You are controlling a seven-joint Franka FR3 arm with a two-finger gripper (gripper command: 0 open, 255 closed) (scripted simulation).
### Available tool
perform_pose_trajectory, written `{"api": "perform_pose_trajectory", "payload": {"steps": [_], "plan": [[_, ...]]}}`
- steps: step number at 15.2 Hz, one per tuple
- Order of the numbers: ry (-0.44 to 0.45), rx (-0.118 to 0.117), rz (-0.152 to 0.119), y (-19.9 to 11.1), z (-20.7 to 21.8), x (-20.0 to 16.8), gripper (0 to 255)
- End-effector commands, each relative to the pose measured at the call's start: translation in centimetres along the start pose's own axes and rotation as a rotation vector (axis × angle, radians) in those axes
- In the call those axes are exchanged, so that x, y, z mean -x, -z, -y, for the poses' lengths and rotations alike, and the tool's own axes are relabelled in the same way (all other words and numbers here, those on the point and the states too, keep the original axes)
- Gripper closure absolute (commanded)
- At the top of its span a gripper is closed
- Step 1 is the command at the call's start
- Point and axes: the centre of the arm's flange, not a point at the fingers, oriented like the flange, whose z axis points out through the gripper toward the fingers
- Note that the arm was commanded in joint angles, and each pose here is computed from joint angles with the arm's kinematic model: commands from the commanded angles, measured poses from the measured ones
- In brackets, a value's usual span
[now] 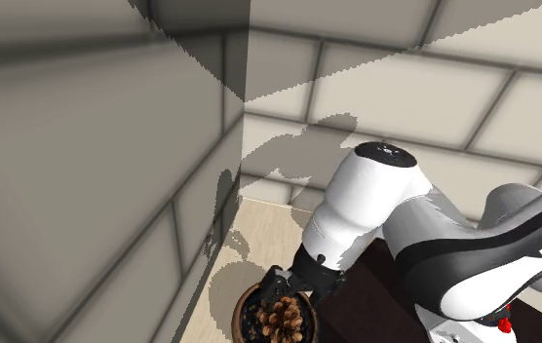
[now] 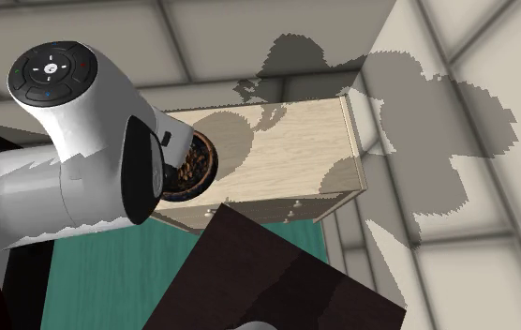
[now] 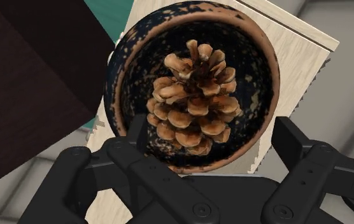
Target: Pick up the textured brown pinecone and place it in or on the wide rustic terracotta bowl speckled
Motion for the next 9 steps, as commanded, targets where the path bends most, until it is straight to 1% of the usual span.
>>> {"api": "perform_pose_trajectory", "payload": {"steps": [1,8,9], "plan": [[-0.043,-0.009,-0.001,-1.4,-0.7,1.0,0],[-0.043,-0.009,-0.001,-5.4,-0.6,1.0,0],[-0.043,-0.009,-0.001,-5.4,-0.6,1.0,0]]}}
